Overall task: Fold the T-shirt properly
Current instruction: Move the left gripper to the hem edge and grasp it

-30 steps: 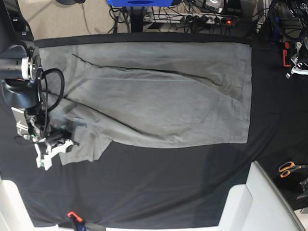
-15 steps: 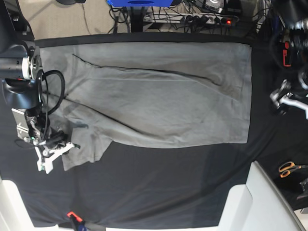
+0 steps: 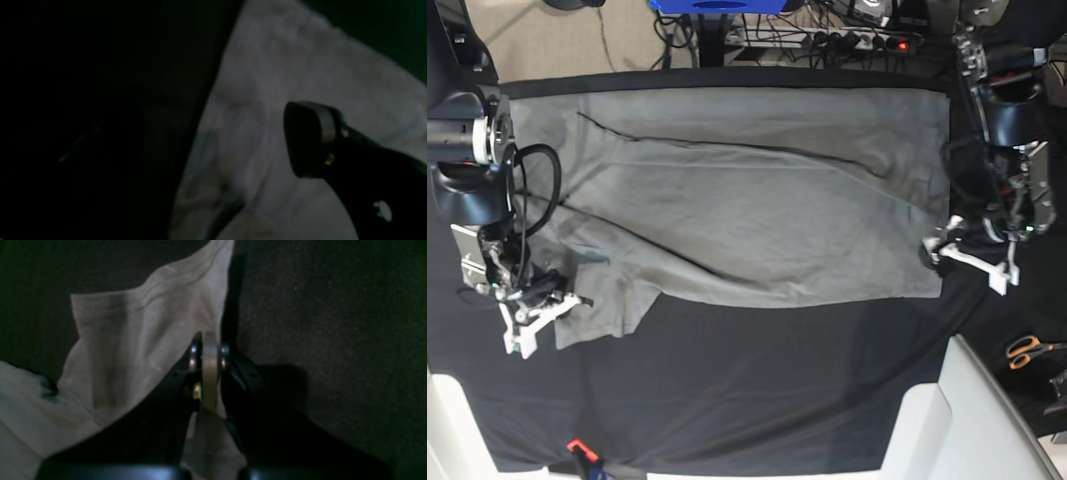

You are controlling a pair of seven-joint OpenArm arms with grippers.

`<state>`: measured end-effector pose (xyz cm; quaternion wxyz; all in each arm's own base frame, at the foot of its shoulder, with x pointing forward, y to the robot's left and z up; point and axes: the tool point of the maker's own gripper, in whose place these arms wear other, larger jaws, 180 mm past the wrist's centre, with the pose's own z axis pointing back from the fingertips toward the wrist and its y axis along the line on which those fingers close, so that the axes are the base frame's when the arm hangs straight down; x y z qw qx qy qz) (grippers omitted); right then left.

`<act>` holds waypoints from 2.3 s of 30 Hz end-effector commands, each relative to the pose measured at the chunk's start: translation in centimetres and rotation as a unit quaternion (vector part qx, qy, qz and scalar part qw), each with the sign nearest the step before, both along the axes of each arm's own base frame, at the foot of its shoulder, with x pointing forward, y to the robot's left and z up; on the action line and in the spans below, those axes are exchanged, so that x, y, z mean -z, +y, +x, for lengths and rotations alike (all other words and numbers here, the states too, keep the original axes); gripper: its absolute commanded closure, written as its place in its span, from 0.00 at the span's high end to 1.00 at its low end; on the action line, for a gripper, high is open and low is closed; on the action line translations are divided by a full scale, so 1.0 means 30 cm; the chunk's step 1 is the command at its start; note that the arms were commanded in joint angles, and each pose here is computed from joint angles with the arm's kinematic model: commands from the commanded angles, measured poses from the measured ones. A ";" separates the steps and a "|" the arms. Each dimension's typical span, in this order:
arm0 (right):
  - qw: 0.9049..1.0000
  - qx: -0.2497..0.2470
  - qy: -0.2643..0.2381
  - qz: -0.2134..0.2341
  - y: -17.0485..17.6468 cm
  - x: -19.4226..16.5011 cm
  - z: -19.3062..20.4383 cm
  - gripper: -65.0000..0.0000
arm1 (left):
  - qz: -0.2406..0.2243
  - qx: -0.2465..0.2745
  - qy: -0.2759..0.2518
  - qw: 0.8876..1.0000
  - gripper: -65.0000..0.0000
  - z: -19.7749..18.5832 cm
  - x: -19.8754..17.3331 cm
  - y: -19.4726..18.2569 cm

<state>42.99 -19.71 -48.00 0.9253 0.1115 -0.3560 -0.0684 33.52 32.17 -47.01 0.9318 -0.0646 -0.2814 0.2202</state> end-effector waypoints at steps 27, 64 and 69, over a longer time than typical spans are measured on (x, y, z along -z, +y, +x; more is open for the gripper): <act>0.999 0.005 -0.035 -0.001 -0.024 -0.077 0.072 0.00 | -0.006 -0.002 -0.018 1.000 0.00 0.001 0.023 -0.048; 0.999 0.005 -0.035 0.000 -0.021 -0.076 0.072 0.00 | 0.047 0.068 -0.016 0.996 0.34 -0.096 -0.111 -0.040; 0.999 0.004 -0.035 0.001 -0.015 -0.075 0.072 0.00 | 0.053 0.036 -0.039 0.997 0.69 -0.097 -0.208 0.028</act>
